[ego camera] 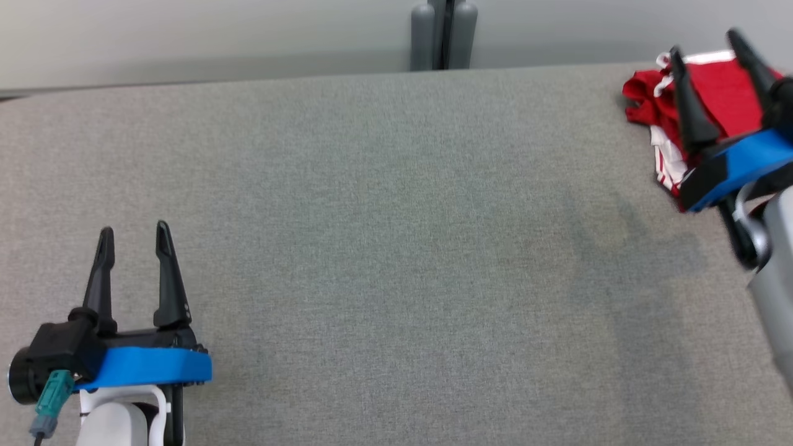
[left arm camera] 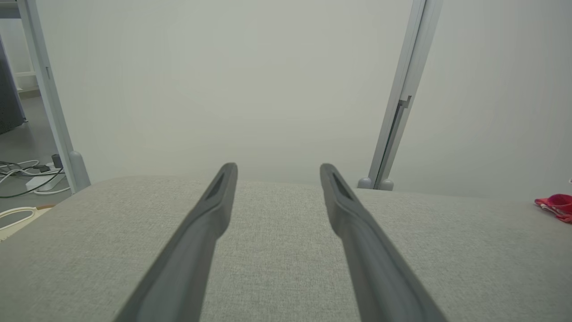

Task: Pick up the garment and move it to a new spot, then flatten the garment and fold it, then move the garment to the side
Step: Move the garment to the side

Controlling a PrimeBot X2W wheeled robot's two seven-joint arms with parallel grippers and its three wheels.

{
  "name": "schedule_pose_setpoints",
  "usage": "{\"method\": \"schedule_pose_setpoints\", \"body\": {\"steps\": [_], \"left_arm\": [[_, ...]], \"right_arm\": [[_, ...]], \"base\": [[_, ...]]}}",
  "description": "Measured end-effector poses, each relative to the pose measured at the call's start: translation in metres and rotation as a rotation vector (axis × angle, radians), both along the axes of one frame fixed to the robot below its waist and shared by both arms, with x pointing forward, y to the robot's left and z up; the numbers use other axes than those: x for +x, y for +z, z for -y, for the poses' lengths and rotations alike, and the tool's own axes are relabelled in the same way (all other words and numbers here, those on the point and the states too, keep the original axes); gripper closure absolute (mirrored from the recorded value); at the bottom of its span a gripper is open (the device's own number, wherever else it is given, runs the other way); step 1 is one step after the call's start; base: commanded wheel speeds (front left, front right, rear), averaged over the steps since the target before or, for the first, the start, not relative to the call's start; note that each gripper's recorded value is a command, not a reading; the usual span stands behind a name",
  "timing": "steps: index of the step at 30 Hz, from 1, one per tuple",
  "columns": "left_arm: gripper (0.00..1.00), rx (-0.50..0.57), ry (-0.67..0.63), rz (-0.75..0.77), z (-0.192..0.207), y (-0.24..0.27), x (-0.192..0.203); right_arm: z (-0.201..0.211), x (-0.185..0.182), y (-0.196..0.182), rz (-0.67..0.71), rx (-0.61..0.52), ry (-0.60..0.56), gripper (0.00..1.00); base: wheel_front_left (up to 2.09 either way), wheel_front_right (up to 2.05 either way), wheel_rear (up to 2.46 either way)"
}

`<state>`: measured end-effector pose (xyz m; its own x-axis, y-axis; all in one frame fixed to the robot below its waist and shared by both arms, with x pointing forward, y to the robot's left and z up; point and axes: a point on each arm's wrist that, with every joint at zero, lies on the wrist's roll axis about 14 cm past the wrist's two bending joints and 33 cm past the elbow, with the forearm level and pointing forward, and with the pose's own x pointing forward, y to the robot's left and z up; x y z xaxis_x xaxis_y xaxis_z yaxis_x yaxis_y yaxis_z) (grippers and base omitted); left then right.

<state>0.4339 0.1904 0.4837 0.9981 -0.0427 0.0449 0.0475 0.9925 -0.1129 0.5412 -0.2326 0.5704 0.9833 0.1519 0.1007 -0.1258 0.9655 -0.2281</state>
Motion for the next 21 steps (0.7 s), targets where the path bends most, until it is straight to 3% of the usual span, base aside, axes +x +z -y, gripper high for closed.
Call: {"method": "schedule_pose_setpoints", "body": {"steps": [7,21], "left_arm": [[0.0,-0.001,0.014,0.004,-0.003,0.007,-0.023],[0.0,-0.007,0.003,0.024,0.003,0.017,-0.049]], "right_arm": [[-0.042,-0.041,-0.01,0.004,0.079,0.076,0.0],[-0.044,-0.115,-0.037,-0.014,0.241,0.006,0.0]], "base": [[0.0,0.0,0.0],[0.0,0.0,0.0]]}}
